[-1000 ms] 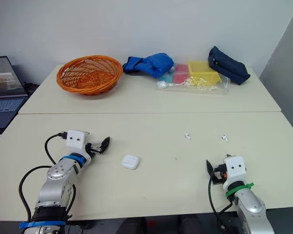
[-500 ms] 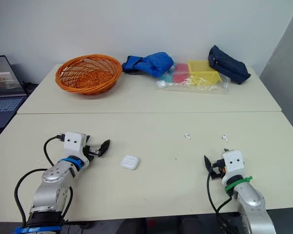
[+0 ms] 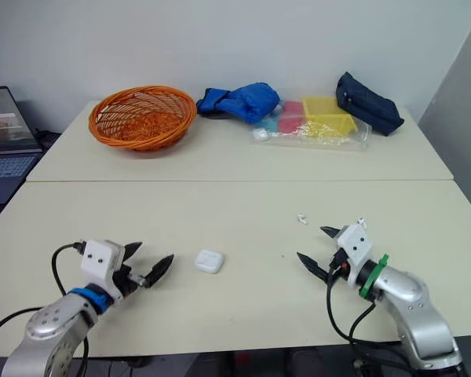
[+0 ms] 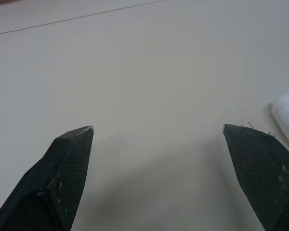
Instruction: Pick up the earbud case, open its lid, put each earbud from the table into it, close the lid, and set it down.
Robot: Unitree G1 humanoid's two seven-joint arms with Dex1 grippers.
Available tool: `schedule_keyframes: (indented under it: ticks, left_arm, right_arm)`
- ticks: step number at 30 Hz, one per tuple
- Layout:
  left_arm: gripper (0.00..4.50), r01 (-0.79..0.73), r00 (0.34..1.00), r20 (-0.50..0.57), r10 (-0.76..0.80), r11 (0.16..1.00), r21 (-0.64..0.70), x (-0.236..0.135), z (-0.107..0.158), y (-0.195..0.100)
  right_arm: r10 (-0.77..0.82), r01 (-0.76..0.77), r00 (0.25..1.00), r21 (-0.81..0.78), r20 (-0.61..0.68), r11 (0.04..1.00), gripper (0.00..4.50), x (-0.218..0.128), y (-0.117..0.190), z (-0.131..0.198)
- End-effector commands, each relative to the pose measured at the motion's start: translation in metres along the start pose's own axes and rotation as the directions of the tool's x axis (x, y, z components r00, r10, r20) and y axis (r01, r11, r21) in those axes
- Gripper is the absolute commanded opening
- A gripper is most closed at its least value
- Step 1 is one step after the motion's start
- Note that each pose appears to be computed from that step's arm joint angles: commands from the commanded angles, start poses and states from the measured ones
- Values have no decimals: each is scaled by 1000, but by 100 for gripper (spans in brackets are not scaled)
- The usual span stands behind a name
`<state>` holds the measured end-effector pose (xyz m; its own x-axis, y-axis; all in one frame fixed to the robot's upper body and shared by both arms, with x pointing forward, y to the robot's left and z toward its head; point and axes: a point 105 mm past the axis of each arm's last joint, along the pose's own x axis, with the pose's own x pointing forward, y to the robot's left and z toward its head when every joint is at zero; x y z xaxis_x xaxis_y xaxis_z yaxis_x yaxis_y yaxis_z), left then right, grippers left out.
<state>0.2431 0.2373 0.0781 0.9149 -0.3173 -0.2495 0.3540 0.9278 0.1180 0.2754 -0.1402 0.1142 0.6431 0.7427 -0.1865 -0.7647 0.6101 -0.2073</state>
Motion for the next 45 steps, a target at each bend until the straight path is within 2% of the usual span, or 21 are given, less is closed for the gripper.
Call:
schedule_keyframes:
  ticks: [1,7,10,19,27,35,41,45]
  left_arm:
    - [449,49,996,69,-50,999,18,-7,16,-21]
    - [449,124,990,59,-125,992,18,12,10,-59]
    - [449,135,988,71,-135,991,14,20,9,-72]
    - [449,129,985,113,-129,992,6,41,8,-94]
    - [449,148,984,113,-139,986,-74,34,5,-111]
    - [449,-23,998,48,29,993,-119,44,-8,-105]
    - [449,-25,998,53,31,994,-106,56,-10,-116]
    - [449,-61,997,46,65,994,-92,57,-10,-112]
  right_arm:
    - [171,-170,983,-15,65,985,450,0,3,24]
    - [398,-396,915,-46,66,917,450,9,19,44]
    - [466,-462,883,-69,63,884,450,15,28,52]
    - [522,-519,852,-79,33,851,450,14,30,57]
    - [530,-524,847,-119,34,844,450,18,24,70]
    - [525,-519,850,-115,33,847,450,13,26,75]
    - [508,-503,861,-105,25,858,450,8,23,78]
    - [503,-499,864,-102,19,861,450,6,23,80]
